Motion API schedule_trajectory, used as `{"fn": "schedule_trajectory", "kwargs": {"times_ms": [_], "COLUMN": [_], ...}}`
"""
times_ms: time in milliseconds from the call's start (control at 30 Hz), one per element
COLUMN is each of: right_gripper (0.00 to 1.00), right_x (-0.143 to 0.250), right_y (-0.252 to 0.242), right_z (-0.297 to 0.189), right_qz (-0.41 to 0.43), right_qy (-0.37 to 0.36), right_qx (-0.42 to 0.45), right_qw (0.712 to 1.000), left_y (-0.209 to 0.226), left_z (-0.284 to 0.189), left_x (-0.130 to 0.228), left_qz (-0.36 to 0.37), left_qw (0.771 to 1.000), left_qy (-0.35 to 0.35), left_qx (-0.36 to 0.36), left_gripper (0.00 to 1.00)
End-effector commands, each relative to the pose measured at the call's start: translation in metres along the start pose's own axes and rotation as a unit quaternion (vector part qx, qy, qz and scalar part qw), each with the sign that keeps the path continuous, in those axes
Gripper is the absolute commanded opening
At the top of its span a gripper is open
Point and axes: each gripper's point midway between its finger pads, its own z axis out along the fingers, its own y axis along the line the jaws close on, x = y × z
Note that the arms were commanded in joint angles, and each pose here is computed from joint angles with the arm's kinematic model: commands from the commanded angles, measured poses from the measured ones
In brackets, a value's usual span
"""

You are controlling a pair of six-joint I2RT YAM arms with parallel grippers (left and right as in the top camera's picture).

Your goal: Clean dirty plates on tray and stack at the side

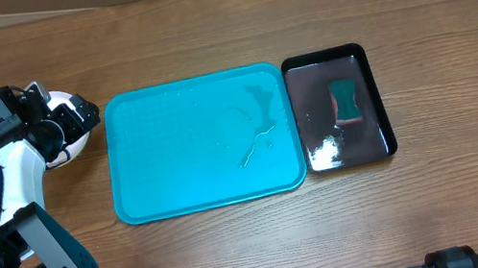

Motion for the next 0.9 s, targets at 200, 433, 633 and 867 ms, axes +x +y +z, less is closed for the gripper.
{"fn": "schedule_trajectory", "kwargs": {"times_ms": [200,433,633,867], "right_gripper": [1.0,1.0,1.0,1.0], "right_x": [0.106,0.187,0.237,0.3], "right_y": [-0.001,-0.015,-0.023,-0.036], "right_z": [0.011,0.01,0.011,0.017], "right_qz": [-0.002,-0.001,-0.004,0.018], "right_qy": [-0.095,-0.111,-0.095,-0.014], "right_qx": [-0.068,-0.073,-0.077,-0.063], "right_qw": [0.993,0.991,0.993,0.998], "left_y": [-0.005,-0.005,-0.005,-0.005], "left_z": [-0.001,-0.001,-0.001,-0.001], "left_x": [0.001,0.001,0.001,0.001], "left_qz": [0.014,0.013,0.014,0.014], "left_qw": [1.0,1.0,1.0,1.0], "left_qy": [0.0,0.0,0.0,0.0], "left_qx": [0.008,0.008,0.008,0.008], "left_gripper": [1.0,1.0,1.0,1.0]}}
